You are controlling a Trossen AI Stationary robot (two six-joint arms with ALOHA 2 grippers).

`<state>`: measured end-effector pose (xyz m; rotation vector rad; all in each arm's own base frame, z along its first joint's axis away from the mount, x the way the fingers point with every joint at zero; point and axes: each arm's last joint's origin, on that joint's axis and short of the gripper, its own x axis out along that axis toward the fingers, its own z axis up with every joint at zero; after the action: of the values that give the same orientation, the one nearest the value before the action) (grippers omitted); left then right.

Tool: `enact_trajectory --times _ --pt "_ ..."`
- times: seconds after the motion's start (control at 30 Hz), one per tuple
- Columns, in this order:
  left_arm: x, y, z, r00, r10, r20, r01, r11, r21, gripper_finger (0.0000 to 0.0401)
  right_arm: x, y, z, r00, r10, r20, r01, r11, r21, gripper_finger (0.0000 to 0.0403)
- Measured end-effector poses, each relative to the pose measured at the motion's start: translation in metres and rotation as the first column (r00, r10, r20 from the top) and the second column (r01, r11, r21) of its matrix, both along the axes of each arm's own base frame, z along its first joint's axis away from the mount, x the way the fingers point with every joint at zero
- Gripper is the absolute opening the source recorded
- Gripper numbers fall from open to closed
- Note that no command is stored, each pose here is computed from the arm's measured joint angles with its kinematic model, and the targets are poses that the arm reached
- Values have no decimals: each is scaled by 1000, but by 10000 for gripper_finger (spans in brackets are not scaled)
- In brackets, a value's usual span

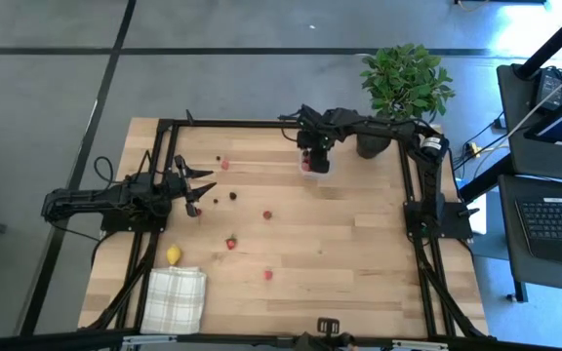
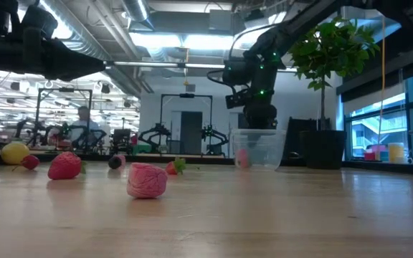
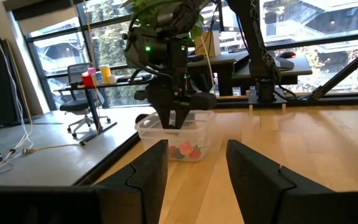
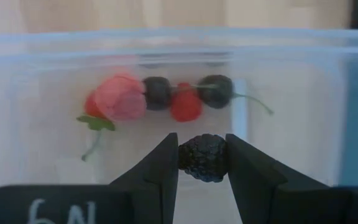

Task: Pick and placing Produce into tupperware
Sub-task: Put the right blackberry into the transparent bin

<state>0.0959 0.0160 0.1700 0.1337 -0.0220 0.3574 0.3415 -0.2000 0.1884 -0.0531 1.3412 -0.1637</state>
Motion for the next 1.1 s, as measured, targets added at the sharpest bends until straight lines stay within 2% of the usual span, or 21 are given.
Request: enact_trajectory --times 0.5,0.9,1.1 --pt "0 0 0 1000 0 0 0 1000 0 157 -10 4 -26 1000 19 -17 -19 1000 22 122" --pt "0 0 0 1000 0 0 0 1000 1 157 -10 4 -26 1000 16 -15 -16 1000 19 123" --pt "0 0 0 1000 0 0 0 1000 1 157 -10 4 -26 1000 14 -15 -14 1000 19 138"
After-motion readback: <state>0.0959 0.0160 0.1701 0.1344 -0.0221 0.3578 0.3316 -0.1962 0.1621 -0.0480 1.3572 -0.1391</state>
